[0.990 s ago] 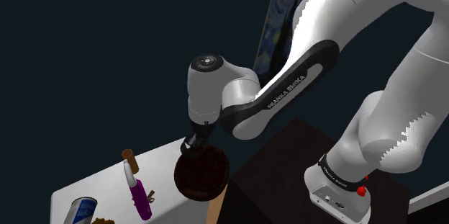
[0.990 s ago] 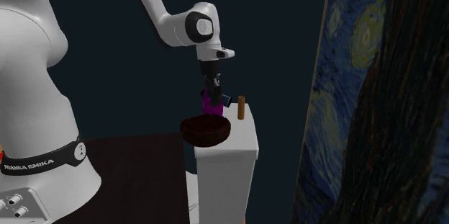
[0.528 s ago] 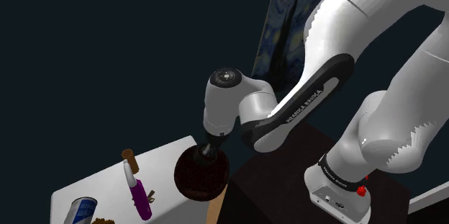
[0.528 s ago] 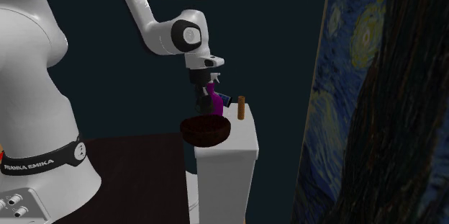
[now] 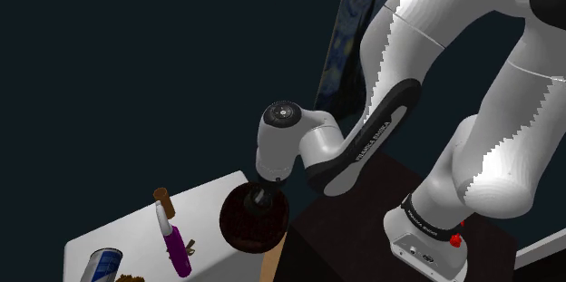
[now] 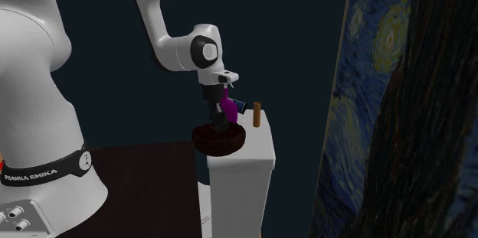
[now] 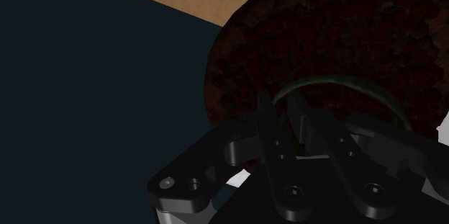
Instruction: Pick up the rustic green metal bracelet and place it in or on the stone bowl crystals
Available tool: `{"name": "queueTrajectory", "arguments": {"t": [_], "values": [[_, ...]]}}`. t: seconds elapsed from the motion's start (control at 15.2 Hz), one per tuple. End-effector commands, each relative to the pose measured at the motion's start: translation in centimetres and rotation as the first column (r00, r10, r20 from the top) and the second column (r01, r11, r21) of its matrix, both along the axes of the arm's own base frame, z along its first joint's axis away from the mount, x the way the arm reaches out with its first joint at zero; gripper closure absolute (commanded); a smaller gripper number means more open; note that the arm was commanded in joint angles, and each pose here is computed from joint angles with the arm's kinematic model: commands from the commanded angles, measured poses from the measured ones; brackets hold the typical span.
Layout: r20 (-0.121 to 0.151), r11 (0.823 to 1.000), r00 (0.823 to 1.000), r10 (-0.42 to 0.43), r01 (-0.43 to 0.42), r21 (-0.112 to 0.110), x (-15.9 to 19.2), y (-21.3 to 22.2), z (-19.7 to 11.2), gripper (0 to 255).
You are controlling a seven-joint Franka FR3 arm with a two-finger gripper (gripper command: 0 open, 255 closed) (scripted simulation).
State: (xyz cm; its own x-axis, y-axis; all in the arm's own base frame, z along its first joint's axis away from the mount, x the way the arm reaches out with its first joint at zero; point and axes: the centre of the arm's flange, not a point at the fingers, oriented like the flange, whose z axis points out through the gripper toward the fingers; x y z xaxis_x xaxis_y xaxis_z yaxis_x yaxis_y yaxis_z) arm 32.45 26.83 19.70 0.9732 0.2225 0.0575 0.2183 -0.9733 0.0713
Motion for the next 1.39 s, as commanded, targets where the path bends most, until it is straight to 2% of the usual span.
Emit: {"name": "queueTrajectory", "arguments": {"t": [0.0, 0.33, 0.4, 0.73, 0.99, 1.32], "values": [[0.0, 1.0, 1.0, 0.0, 0.0, 0.0, -0.1, 0.0, -0.2, 255], [0.0, 1.0, 1.0, 0.0, 0.0, 0.0, 0.0, 0.0, -0.2, 255], [0.0, 1.0, 1.0, 0.0, 0.0, 0.0, 0.0, 0.0, -0.2, 0], [0.0, 1.0, 1.0, 0.0, 0.0, 0.0, 0.0, 0.0, -0.2, 0], [0.0, 1.0, 1.0, 0.0, 0.0, 0.0, -0.4, 0.2, 4.8, 0], [0.0, 1.0, 1.0, 0.0, 0.0, 0.0, -0.4, 0.2, 4.8, 0]]}}
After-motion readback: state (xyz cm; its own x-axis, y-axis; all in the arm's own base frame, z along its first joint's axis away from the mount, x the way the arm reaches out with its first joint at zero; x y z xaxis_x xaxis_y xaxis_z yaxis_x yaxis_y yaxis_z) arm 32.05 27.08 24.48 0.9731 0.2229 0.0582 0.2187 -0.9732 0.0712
